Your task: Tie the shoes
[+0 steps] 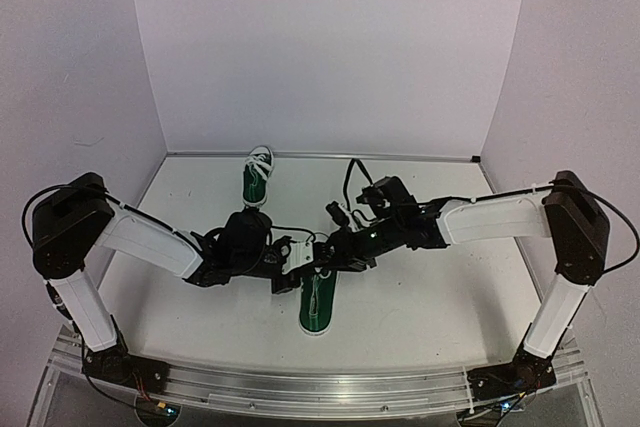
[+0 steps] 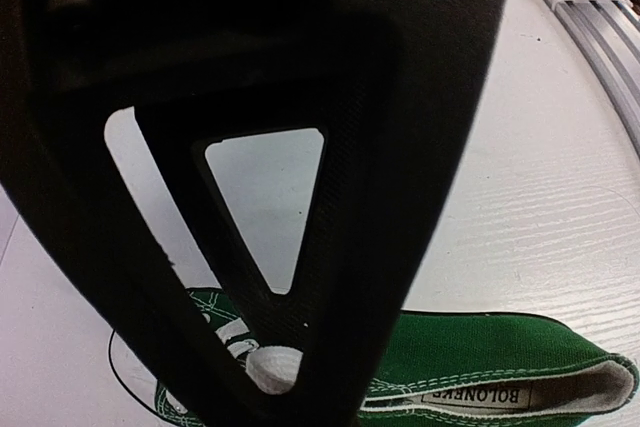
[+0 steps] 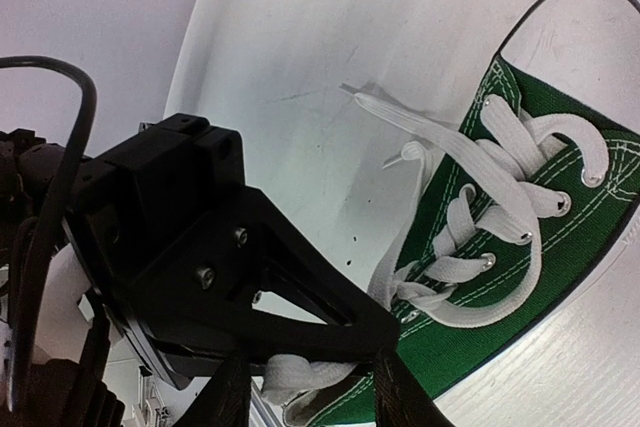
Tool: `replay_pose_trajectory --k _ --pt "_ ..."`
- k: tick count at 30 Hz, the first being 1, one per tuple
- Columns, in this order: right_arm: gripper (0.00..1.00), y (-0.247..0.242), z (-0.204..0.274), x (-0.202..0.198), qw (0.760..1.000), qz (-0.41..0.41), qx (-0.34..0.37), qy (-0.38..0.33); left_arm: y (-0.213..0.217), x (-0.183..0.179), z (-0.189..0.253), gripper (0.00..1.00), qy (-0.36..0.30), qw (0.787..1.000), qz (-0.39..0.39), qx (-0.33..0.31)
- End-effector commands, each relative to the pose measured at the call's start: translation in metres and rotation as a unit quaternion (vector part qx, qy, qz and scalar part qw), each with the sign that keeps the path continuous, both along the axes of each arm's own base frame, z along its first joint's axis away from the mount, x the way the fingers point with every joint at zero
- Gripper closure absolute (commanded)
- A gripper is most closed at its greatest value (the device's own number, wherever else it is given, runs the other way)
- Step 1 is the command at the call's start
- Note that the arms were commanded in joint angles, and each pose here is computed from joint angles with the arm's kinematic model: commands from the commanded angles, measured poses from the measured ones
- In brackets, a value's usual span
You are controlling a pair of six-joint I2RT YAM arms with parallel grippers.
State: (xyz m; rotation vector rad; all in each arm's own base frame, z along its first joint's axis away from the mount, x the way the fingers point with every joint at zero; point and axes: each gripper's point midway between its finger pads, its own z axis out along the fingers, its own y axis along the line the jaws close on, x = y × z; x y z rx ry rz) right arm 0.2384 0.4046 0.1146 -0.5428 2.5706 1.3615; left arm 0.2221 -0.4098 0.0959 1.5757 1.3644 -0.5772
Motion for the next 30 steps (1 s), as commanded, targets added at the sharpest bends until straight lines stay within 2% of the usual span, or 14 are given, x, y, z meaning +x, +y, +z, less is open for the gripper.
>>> replay_pose_trajectory --k 1,6,13,16,18,20,23,27,30 --pt "0.6 0.014 0.016 0.004 0.999 0.011 0.03 -0.012 -0.011 -0.001 0.014 1.0 -0.01 1.0 -0.018 -0.016" --pt "0.7 0.011 0.007 0.003 1.0 0.008 0.023 -0.004 -0.011 0.0 0.015 1.0 -0.01 1.0 -0.017 -0.016" --pt "0.97 0.006 0.005 0.002 1.0 0.0 0.014 -0.005 -0.01 0.001 0.012 1.0 -0.007 1.0 -0.013 -0.012" --pt "1.0 0.006 0.005 0.002 1.0 0.0 0.014 -0.008 -0.009 0.002 0.012 0.97 -0.008 1.0 -0.007 -0.008" --pt "1.0 0.005 0.007 0.004 1.0 -0.002 0.015 -0.012 -0.007 0.004 0.011 0.91 -0.007 1.0 -0.002 -0.001" --pt "1.0 0.005 0.009 0.005 1.0 -0.005 0.014 -0.017 -0.003 0.006 0.011 0.79 -0.005 1.0 0.008 0.013" --pt "1.0 0.003 0.011 0.008 1.0 -0.012 0.011 -0.023 0.009 0.008 0.013 0.66 0.008 0.999 0.021 0.035" --pt "1.0 0.001 0.009 0.01 1.0 -0.017 0.007 -0.021 0.043 0.017 0.023 0.54 0.048 0.997 0.052 0.034" --pt "1.0 0.001 0.007 0.011 1.0 -0.019 0.006 -0.021 0.068 0.029 0.03 0.5 0.07 0.993 0.083 0.034"
